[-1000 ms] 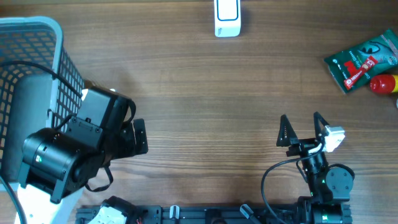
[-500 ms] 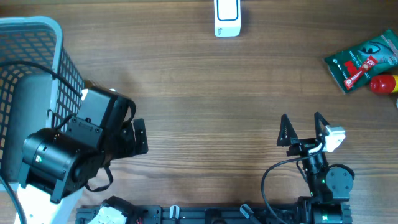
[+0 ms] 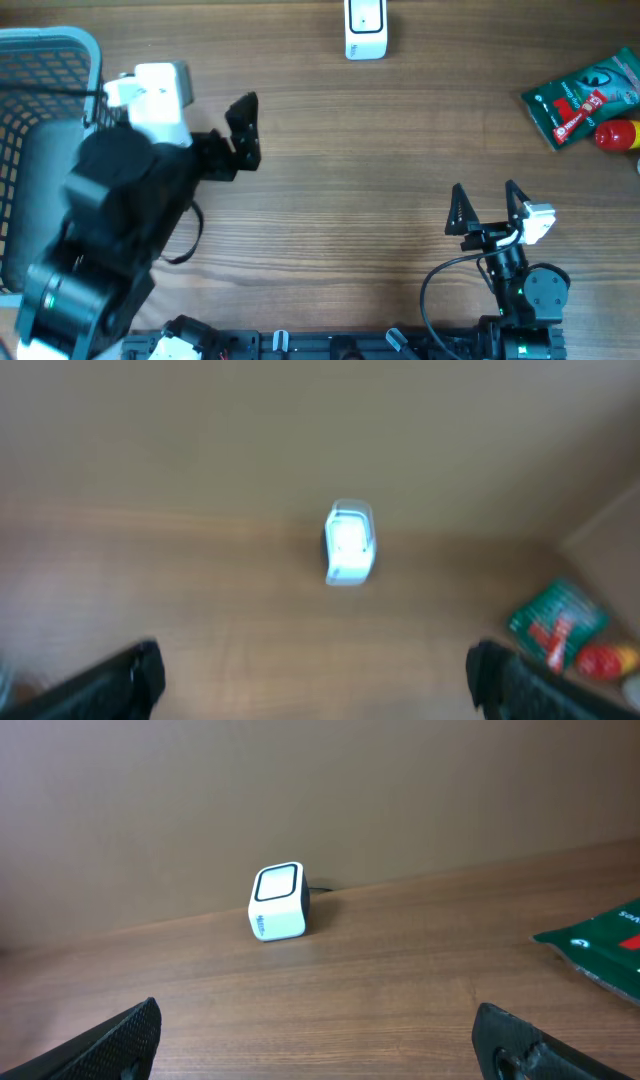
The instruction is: Scan the item barcode
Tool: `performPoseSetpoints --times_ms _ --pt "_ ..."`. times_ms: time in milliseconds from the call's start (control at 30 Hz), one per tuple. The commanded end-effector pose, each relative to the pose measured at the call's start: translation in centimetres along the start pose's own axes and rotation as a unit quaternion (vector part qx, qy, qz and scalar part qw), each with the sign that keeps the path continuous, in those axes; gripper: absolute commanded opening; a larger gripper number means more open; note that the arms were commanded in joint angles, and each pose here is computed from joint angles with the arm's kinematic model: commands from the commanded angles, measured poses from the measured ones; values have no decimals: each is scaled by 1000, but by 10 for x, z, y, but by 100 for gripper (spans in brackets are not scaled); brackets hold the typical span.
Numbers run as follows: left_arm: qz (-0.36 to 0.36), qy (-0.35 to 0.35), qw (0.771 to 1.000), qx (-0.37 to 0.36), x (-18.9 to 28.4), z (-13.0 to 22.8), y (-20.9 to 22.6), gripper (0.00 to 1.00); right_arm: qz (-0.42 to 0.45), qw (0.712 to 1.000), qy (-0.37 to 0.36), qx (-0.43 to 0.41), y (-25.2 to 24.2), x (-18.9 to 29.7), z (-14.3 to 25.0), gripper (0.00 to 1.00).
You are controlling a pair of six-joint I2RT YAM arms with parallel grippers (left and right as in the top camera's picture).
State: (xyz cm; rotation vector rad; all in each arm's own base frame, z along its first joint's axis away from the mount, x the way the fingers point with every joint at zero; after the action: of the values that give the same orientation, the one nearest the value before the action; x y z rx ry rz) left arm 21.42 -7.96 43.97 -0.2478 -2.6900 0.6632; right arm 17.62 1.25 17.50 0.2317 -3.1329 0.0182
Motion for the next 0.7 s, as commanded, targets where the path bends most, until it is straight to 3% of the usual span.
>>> performPoseSetpoints --times_ms 0,500,667 --pt "68 -27 995 -71 16 11 5 100 5 1000 -4 -6 0 0 -1 100" --pt "86 -151 983 -58 21 135 112 100 5 1000 -4 -6 0 0 -1 100" --pt "46 -136 989 -47 -4 172 146 100 5 1000 -4 -6 0 0 -1 100"
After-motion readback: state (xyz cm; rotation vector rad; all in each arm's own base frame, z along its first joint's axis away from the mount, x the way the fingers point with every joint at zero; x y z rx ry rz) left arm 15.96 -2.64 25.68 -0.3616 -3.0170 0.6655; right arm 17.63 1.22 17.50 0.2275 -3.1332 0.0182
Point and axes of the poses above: each gripper's point midway between its finger pads, its own x axis back along the fingers, its own y axis along the line the jaws close on, z = x × y, the point moved 7 cm from there along x, back along the fingers, and after that the axes turned 15 degrees about x, right-handed, at the moved point
